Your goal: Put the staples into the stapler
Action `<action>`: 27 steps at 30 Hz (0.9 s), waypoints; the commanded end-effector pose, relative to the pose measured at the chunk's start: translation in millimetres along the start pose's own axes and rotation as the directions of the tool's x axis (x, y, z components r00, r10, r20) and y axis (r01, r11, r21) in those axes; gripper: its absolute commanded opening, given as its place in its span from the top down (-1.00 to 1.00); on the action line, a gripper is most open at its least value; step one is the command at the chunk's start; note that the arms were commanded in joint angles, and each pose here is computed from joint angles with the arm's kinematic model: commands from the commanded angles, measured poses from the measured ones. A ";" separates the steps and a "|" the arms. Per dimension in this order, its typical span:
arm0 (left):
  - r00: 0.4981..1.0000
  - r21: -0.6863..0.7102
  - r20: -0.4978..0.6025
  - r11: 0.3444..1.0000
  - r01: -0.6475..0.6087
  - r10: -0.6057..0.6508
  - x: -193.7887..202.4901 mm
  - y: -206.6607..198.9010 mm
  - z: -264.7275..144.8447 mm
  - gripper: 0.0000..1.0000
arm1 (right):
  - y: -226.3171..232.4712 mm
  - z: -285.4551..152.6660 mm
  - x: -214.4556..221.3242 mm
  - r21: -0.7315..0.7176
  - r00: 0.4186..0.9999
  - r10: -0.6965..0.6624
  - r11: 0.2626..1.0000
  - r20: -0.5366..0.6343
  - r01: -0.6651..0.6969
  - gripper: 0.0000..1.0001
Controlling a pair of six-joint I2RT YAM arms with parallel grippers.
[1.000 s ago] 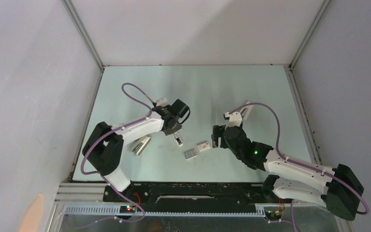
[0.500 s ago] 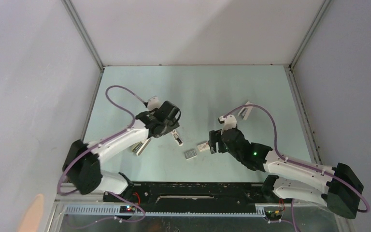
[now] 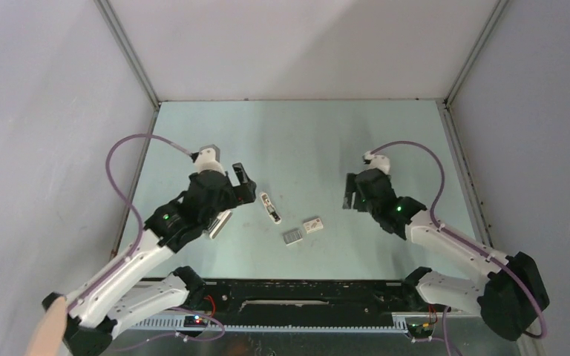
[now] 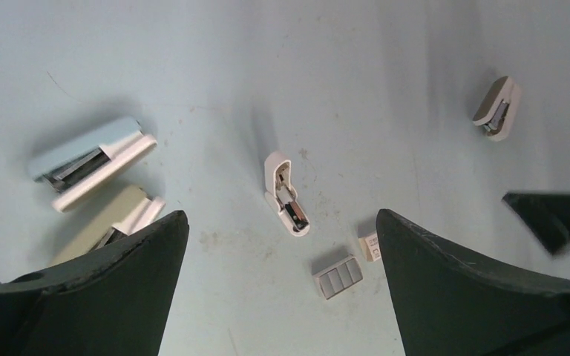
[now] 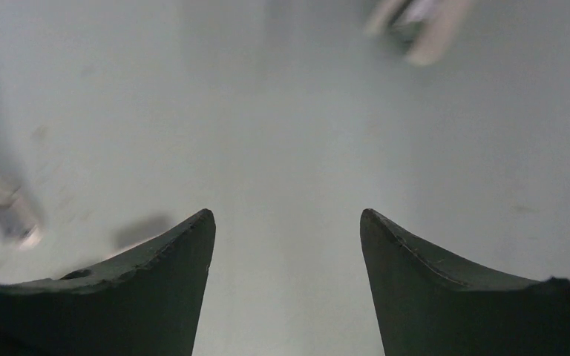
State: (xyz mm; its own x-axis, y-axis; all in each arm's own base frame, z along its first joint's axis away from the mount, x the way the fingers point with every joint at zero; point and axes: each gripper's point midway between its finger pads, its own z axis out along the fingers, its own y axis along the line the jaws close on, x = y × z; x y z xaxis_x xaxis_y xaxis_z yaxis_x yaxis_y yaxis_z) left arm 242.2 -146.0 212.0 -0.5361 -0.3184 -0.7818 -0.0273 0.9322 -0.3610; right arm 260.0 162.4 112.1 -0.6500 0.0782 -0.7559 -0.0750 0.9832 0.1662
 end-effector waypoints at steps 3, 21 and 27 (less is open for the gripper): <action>0.972 0.105 0.138 0.973 -0.204 0.189 -29.4 2.7 -37.6 -0.99 | -75.6 29.1 -40.4 0.210 0.983 0.179 0.960 0.048 -0.185 -0.43; 0.937 0.127 0.129 0.932 -0.339 0.323 -19.2 23.0 -51.7 -0.99 | -126.2 123.1 -38.7 0.284 0.931 0.318 0.923 -0.179 -0.260 0.10; 0.949 0.172 0.142 0.938 -0.302 0.280 -20.7 21.4 -51.8 -0.99 | -128.9 139.0 -27.3 0.298 0.917 0.323 0.922 -0.235 -0.248 0.18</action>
State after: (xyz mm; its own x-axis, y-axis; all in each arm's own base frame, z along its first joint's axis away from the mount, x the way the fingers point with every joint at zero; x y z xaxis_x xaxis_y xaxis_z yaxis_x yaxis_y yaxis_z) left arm 208.5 -105.7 235.5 -0.4292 -0.0472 -0.9020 0.2349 0.9584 -0.1619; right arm 379.7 53.5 21.2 -0.7930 0.3598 -0.4916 0.3348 0.9316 0.1418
